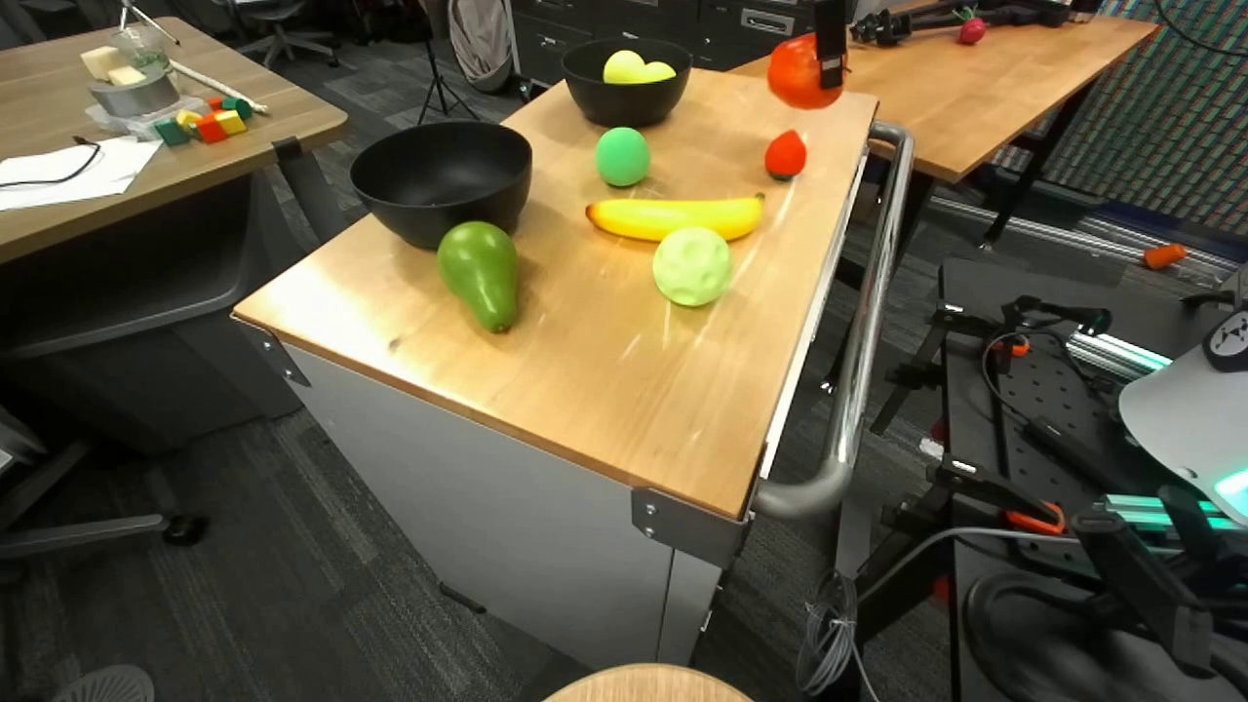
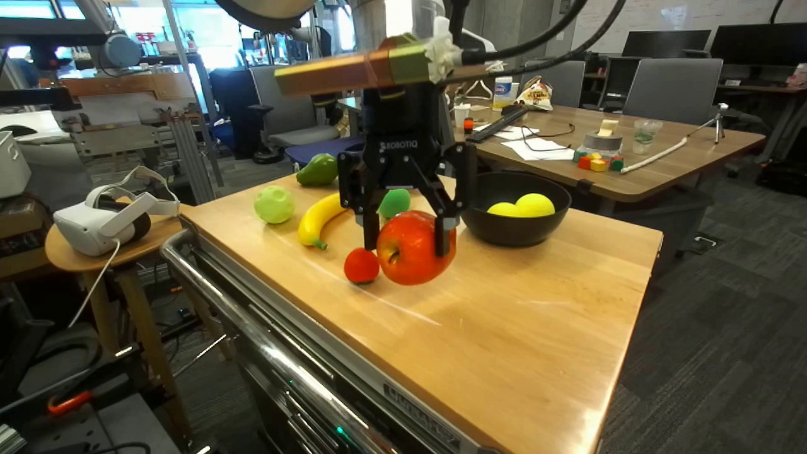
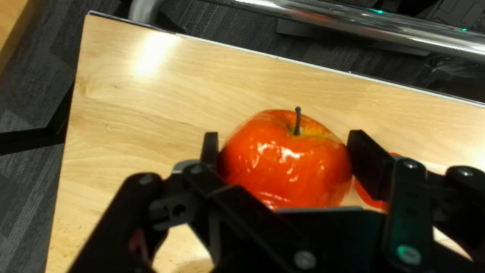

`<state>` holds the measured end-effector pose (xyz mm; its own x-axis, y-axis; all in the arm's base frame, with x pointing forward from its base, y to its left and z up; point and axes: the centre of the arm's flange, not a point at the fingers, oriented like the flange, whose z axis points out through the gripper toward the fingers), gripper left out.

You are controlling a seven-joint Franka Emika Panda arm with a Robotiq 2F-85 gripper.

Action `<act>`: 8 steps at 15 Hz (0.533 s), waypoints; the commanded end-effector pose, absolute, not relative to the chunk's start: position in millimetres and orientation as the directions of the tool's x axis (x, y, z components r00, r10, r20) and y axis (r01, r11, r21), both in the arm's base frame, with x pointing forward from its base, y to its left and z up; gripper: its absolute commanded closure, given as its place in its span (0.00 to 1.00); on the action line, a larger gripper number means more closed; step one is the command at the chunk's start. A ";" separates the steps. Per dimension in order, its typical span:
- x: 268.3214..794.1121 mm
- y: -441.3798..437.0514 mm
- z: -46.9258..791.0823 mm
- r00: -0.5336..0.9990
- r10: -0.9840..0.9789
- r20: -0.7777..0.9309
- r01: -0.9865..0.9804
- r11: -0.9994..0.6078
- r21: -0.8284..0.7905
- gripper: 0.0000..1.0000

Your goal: Take the fruits out of the left and right bowl respectively and put them on the table

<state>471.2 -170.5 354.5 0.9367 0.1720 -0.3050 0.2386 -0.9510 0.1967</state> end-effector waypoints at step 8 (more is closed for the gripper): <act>485.3 -170.5 328.5 0.928 0.187 -0.322 0.268 -0.936 0.227 0.00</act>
<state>478.6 -170.4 320.0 0.9224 0.1866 -0.3381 0.2613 -0.9462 0.1906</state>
